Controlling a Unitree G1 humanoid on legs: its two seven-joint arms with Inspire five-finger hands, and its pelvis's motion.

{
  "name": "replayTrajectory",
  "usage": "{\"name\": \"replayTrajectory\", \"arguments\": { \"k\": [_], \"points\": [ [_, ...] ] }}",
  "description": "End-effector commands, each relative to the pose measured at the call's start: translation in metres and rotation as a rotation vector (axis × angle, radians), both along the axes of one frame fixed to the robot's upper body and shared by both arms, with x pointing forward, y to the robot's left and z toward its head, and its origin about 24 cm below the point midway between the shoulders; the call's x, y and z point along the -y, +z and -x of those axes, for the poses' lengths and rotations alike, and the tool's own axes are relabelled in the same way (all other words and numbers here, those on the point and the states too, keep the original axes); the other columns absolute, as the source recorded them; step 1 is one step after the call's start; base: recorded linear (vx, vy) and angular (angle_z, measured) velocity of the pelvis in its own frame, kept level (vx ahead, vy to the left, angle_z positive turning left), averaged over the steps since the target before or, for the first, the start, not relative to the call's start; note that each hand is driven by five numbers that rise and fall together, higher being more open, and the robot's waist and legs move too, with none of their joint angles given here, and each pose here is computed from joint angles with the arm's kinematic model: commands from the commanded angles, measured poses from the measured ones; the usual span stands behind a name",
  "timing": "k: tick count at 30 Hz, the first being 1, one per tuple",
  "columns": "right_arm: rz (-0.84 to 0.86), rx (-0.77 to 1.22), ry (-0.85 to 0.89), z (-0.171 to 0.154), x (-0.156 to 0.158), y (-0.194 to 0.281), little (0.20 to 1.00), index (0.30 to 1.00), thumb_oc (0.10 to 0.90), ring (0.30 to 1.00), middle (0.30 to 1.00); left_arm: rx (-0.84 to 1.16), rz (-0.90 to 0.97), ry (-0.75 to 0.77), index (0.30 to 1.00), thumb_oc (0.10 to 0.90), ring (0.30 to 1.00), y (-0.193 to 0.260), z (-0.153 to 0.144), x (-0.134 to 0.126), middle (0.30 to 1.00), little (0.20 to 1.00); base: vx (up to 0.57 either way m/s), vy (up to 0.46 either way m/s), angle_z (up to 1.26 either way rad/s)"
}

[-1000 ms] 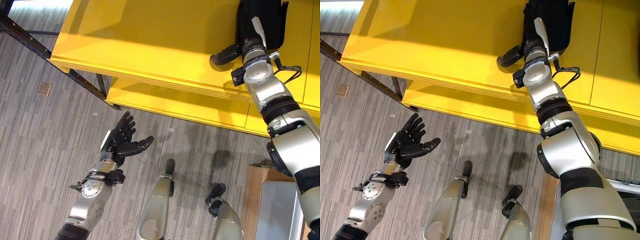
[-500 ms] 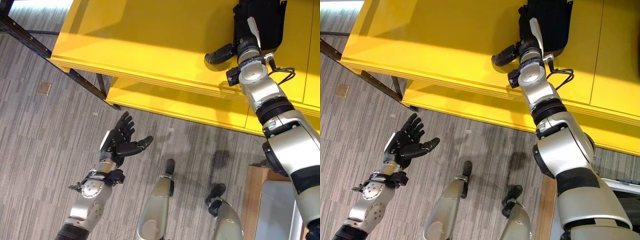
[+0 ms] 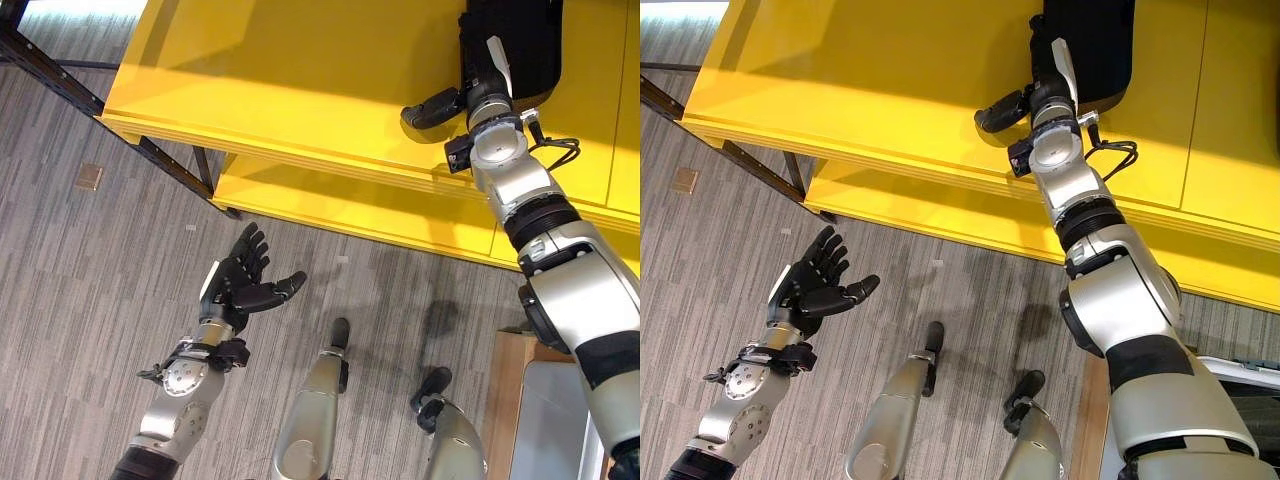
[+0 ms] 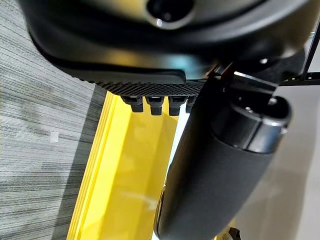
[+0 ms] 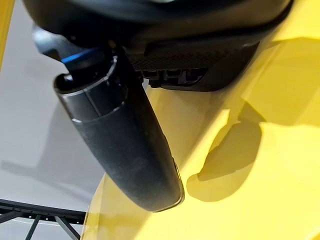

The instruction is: Move parts from the plastic box to the shelf.

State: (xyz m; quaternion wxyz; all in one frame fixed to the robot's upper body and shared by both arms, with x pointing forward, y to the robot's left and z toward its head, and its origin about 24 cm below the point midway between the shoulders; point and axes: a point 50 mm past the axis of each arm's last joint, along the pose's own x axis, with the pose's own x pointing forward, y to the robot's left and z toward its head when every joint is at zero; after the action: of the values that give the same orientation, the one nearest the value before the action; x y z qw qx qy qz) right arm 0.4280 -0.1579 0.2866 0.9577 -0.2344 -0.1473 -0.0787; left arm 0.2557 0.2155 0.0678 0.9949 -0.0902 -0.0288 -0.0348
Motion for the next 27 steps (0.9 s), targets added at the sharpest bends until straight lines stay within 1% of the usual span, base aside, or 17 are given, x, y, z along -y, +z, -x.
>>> {"name": "replayTrajectory", "arguments": {
  "k": [1,8,16,24,27],
  "points": [
    [-0.053,0.060,0.058,0.002,-0.010,0.008,1.000,1.000,0.900,1.000,1.000,0.224,-0.001,-0.048,1.000,0.900,1.000,0.039,-0.001,0.009,1.000,1.000,0.00,0.000,0.00],
    [-0.046,0.088,0.049,0.003,-0.008,0.017,1.000,1.000,0.900,1.000,1.000,0.220,0.002,-0.048,1.000,0.900,1.000,0.039,-0.002,0.009,1.000,1.000,0.00,0.000,0.00],
    [-0.092,0.151,0.060,0.008,-0.007,0.031,1.000,1.000,0.900,1.000,1.000,0.211,0.000,-0.047,1.000,0.900,1.000,0.037,-0.002,0.008,1.000,1.000,0.00,0.000,0.00],
    [-0.250,0.196,0.058,0.010,0.000,0.038,1.000,1.000,0.900,1.000,1.000,0.205,-0.004,-0.052,1.000,0.900,1.000,0.036,-0.003,0.009,1.000,1.000,0.00,0.000,0.00],
    [-0.368,0.208,0.047,0.010,0.006,0.037,1.000,1.000,0.900,1.000,1.000,0.198,-0.001,-0.057,1.000,0.900,1.000,0.035,-0.003,0.011,1.000,1.000,0.00,0.000,0.00]
  ]
}}
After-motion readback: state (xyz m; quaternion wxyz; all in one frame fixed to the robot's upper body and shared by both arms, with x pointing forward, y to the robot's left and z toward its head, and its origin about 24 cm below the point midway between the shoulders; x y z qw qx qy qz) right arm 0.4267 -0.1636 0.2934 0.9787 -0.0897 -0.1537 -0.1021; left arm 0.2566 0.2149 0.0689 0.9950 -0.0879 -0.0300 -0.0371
